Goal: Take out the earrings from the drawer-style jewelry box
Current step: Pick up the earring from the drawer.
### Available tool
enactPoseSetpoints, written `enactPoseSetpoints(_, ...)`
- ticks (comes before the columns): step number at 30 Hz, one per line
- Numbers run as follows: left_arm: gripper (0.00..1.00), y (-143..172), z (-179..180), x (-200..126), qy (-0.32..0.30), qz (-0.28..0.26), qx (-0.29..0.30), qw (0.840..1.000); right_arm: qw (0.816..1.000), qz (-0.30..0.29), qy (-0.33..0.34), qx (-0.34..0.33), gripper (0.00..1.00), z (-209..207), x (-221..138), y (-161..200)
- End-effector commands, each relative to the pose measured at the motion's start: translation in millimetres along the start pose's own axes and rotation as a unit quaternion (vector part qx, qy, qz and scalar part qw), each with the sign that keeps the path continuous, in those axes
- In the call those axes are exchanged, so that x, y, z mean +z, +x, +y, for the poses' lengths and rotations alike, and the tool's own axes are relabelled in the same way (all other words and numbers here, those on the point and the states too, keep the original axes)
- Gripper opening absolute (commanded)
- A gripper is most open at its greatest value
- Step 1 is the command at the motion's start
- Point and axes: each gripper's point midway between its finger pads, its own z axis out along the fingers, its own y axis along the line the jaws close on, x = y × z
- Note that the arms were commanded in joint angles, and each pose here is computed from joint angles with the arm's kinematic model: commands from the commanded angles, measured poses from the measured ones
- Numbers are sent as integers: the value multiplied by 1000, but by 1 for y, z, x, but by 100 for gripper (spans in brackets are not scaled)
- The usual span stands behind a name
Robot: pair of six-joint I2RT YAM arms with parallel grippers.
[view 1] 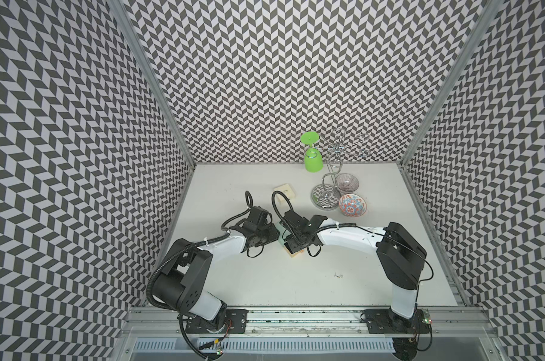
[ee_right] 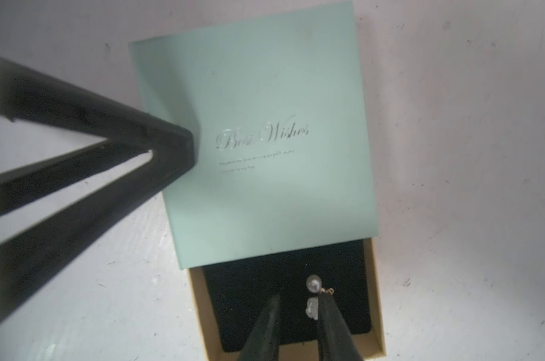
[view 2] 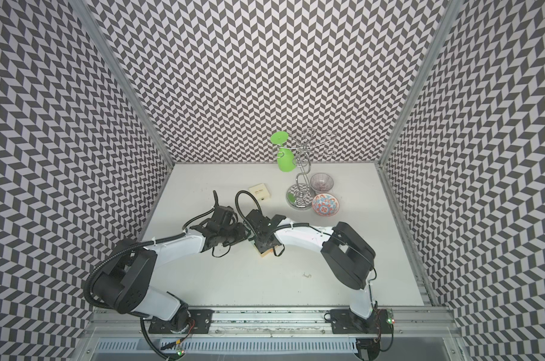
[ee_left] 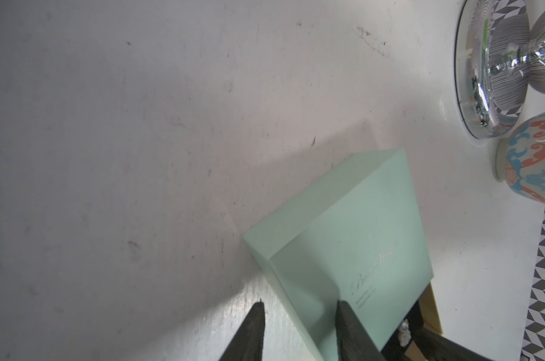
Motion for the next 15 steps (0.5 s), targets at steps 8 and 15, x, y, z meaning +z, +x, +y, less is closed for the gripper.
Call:
enactPoseSetpoints(8,39,10,11,5,-23,17,3,1000,1000,-11,15,-26,24,-9,12,-12)
enactPoseSetpoints(15,39,10,11,5,-23,17,3,1000,1000,10,7,-29,20,-7,23,-5)
